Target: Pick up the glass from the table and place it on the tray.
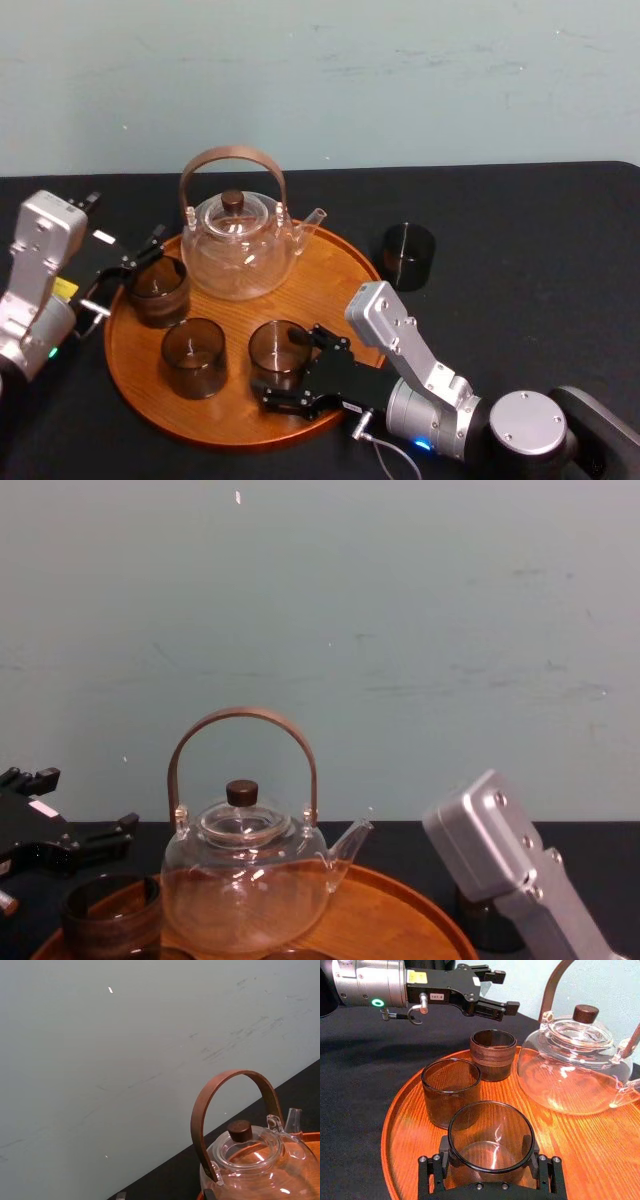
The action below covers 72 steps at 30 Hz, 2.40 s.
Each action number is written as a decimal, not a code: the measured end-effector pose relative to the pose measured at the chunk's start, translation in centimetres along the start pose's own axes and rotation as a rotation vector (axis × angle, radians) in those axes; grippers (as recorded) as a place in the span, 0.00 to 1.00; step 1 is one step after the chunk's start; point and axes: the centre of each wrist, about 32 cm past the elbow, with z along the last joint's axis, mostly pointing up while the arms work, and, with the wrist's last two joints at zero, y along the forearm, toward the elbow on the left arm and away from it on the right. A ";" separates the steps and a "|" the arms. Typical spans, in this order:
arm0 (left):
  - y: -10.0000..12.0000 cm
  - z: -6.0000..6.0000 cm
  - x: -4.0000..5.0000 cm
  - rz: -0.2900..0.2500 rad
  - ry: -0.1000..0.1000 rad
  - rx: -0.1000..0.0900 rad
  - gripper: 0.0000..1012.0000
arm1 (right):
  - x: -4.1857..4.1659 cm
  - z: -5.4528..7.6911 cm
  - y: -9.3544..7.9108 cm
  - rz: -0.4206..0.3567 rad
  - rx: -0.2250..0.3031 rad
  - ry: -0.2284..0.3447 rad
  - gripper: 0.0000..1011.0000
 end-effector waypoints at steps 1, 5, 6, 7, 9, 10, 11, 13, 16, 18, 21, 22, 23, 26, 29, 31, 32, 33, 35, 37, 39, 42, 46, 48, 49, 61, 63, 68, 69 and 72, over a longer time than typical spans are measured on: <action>0.0 0.0 0.00 0.000 0.000 0.000 0.99 | 0.00 0.0 0.0 0.000 0.000 0.000 0.90; 0.0 0.0 0.00 0.000 0.000 0.000 0.99 | 0.00 0.0 0.0 0.000 0.001 0.000 0.90; 0.0 0.0 0.00 0.000 0.000 0.000 0.99 | 0.00 0.0 0.0 0.000 0.001 -0.001 0.90; 0.0 0.0 0.00 0.000 0.000 0.000 0.99 | 0.00 0.0 0.0 -0.001 0.001 -0.001 0.90; 0.0 0.0 0.00 0.000 0.000 0.000 0.99 | 0.00 0.0 0.0 -0.001 0.001 -0.001 0.90; 0.0 0.0 0.00 0.000 0.000 0.000 0.99 | 0.00 0.0 0.0 -0.001 0.001 -0.001 0.90; 0.0 0.0 0.00 0.000 0.000 0.000 0.99 | 0.00 0.0 0.0 -0.001 0.001 -0.001 0.90; 0.0 0.0 0.00 0.000 0.000 0.000 0.99 | 0.00 0.0 0.0 -0.001 0.001 -0.001 0.90; 0.0 0.0 0.00 0.000 0.000 0.000 0.99 | 0.00 0.0 -0.1 -0.001 0.001 -0.001 0.91; 0.0 0.0 0.00 0.000 0.000 0.000 0.99 | 0.01 0.0 -0.1 -0.001 0.002 -0.001 0.95; 0.0 0.0 0.00 0.000 0.000 0.000 0.99 | 0.01 0.0 -0.1 -0.002 0.002 -0.001 0.99; 0.0 0.0 0.00 0.000 0.000 0.000 0.99 | 0.01 0.0 -0.1 -0.002 0.002 -0.001 0.99; 0.0 0.0 0.00 0.000 0.000 0.000 0.99 | 0.01 0.0 -0.1 -0.002 0.002 -0.001 0.99; 0.0 0.0 0.00 0.000 0.000 0.000 0.99 | 0.01 0.0 -0.1 -0.002 0.002 -0.001 0.99; 0.0 0.0 0.00 0.000 0.000 0.000 0.99 | 0.01 0.0 -0.1 -0.002 0.002 -0.001 0.99; 0.0 0.0 0.00 0.000 0.000 0.000 0.99 | 0.01 0.0 -0.1 -0.002 0.002 -0.001 0.99; 0.0 0.0 0.00 0.000 0.000 0.000 0.99 | 0.01 0.0 -0.1 -0.002 0.002 -0.001 0.99; 0.0 0.0 0.00 0.000 0.000 0.000 0.99 | 0.05 0.1 -0.1 -0.004 0.004 -0.002 0.99; 0.0 0.0 0.00 0.000 0.000 0.000 0.99 | 0.14 0.2 -0.3 -0.009 0.010 -0.004 0.99; 0.0 0.0 0.00 0.000 0.000 0.000 0.99 | 0.24 0.3 -0.5 -0.014 0.018 -0.007 0.99; 0.0 0.0 0.00 0.000 0.000 0.000 0.99 | 0.43 0.7 -0.9 -0.025 0.040 -0.021 0.99; 0.0 0.0 0.00 0.000 0.000 0.000 0.99 | 0.56 1.1 -1.3 -0.032 0.061 -0.035 0.99; 0.0 0.0 0.00 0.000 0.000 0.000 0.99 | 0.67 2.1 -2.3 -0.039 0.111 -0.059 0.99; 0.0 0.0 0.00 0.000 0.000 0.000 0.99 | 0.67 2.3 -2.6 -0.041 0.124 -0.065 0.99; 0.0 0.0 0.00 0.000 0.000 0.000 0.99 | 0.66 2.5 -2.7 -0.042 0.132 -0.068 0.99; 0.0 0.0 0.00 0.000 0.000 0.000 0.99 | 0.76 3.7 -4.9 -0.060 0.212 -0.087 0.99; 0.0 0.0 0.00 0.000 0.000 0.000 0.99 | 0.91 3.8 -5.4 -0.073 0.223 -0.083 0.99; 0.0 0.0 0.00 0.000 0.000 0.000 0.99 | 1.41 3.8 -6.6 -0.114 0.242 -0.061 0.99; 0.0 0.0 0.00 0.000 0.000 0.000 0.99 | 1.51 3.8 -6.8 -0.123 0.244 -0.056 0.99; 0.0 0.0 0.00 0.000 0.000 0.000 0.99 | 2.05 3.5 -8.0 -0.171 0.251 -0.032 0.99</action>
